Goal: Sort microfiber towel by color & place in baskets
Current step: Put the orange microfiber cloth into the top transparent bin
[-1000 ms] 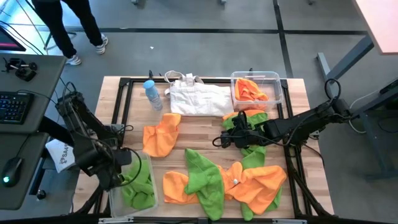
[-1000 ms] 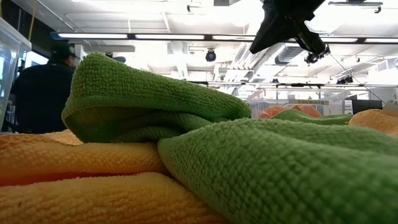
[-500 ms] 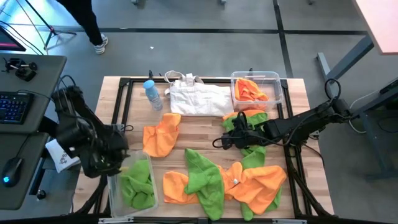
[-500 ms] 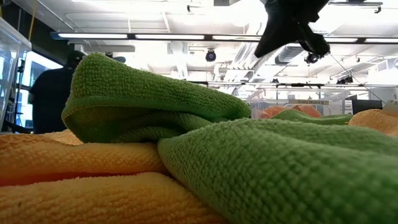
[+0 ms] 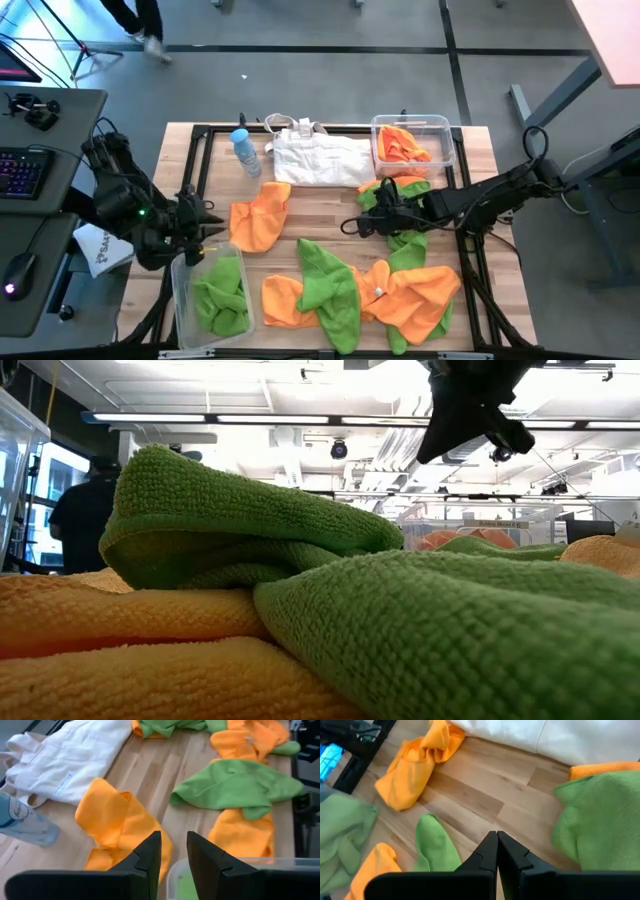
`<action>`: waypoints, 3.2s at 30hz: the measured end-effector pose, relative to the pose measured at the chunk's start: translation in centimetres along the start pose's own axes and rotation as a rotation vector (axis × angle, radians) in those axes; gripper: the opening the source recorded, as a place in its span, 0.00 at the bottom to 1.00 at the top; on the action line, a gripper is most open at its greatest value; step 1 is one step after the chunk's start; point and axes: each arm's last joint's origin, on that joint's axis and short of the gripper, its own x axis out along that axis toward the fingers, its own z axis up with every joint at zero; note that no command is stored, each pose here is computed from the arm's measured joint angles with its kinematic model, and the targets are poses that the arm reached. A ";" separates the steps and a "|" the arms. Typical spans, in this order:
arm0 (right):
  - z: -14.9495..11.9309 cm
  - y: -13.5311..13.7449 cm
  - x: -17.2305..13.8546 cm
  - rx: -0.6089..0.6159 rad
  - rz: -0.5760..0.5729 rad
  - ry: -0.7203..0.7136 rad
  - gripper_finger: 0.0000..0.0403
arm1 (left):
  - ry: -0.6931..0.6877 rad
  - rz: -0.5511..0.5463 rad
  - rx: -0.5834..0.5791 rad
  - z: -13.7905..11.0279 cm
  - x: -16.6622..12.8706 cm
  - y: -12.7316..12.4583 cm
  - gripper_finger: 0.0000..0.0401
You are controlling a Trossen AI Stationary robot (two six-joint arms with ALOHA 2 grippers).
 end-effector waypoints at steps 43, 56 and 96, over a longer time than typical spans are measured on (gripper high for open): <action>6.7 9.8 20.4 -0.261 0.150 0.262 0.39 | -0.056 0.051 -0.154 -0.4 1.4 6.1 0.18; 6.4 9.7 24.7 -0.176 0.207 0.134 0.59 | -0.048 0.049 -0.168 -0.4 1.5 6.0 0.18; 12.2 6.6 -6.1 -0.464 -0.242 -0.241 0.00 | -0.032 0.009 0.012 3.8 8.3 1.3 0.18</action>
